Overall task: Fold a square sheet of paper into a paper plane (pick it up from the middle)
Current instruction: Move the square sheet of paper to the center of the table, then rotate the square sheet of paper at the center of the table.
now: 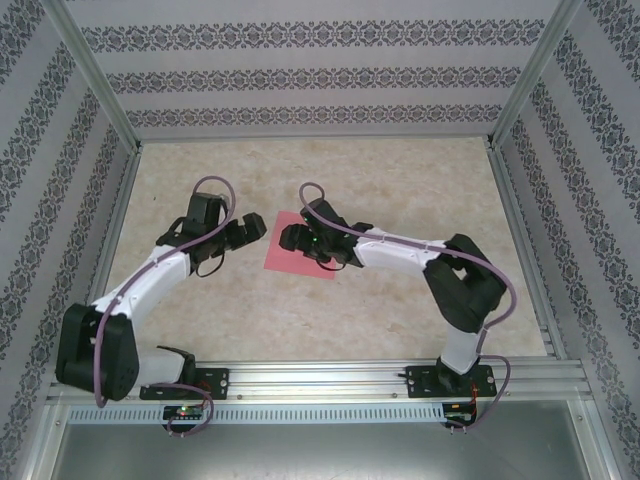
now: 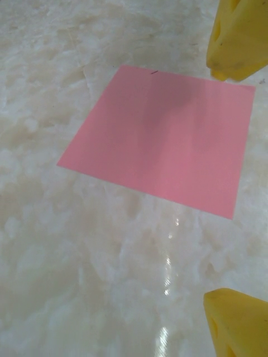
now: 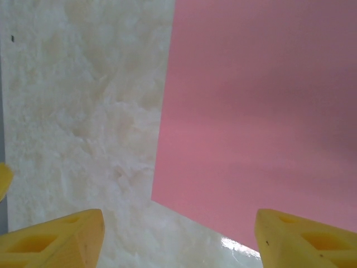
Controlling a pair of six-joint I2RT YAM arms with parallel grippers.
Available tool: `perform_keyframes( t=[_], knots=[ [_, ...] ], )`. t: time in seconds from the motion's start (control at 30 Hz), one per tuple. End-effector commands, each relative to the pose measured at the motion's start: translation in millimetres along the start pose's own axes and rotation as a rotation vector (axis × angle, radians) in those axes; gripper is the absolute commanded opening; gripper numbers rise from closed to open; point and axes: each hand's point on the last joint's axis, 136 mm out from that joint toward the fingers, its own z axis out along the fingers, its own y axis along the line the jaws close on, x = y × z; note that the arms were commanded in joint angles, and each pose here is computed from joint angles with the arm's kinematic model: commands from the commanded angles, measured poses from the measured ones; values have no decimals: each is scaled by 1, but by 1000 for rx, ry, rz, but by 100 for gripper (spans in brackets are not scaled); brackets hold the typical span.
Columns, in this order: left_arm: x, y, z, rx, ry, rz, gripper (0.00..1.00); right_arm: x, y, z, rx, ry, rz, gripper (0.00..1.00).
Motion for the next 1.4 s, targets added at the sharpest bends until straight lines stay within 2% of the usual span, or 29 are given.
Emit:
perform_keyframes(
  t=[0.0,0.17,0.3,0.57,0.7,0.8,0.9,1.1,1.37],
  knots=[
    [4,13,-8,-12,-53,-21,100,9,-2,14,6,50,19,72],
    [17,8,-9,64,-38,-23,100,35,-40,21,80,113,21,72],
    [22,1,-7,114,-14,-5,100,51,-76,8,152,148,6,72],
    [35,-31,-7,239,41,102,100,41,-122,-41,195,177,-46,73],
    [40,-37,-6,227,39,141,100,18,-97,-62,137,131,-91,74],
    [37,-35,-5,212,28,137,100,4,-71,-62,117,84,-116,75],
    [30,-31,-7,174,-2,145,100,-6,-71,-46,181,70,-100,75],
    [14,-15,-16,67,-93,156,100,-23,-79,-30,478,74,-214,78],
    [3,2,-19,4,-194,121,100,-27,-85,-6,501,103,-216,78]
  ],
)
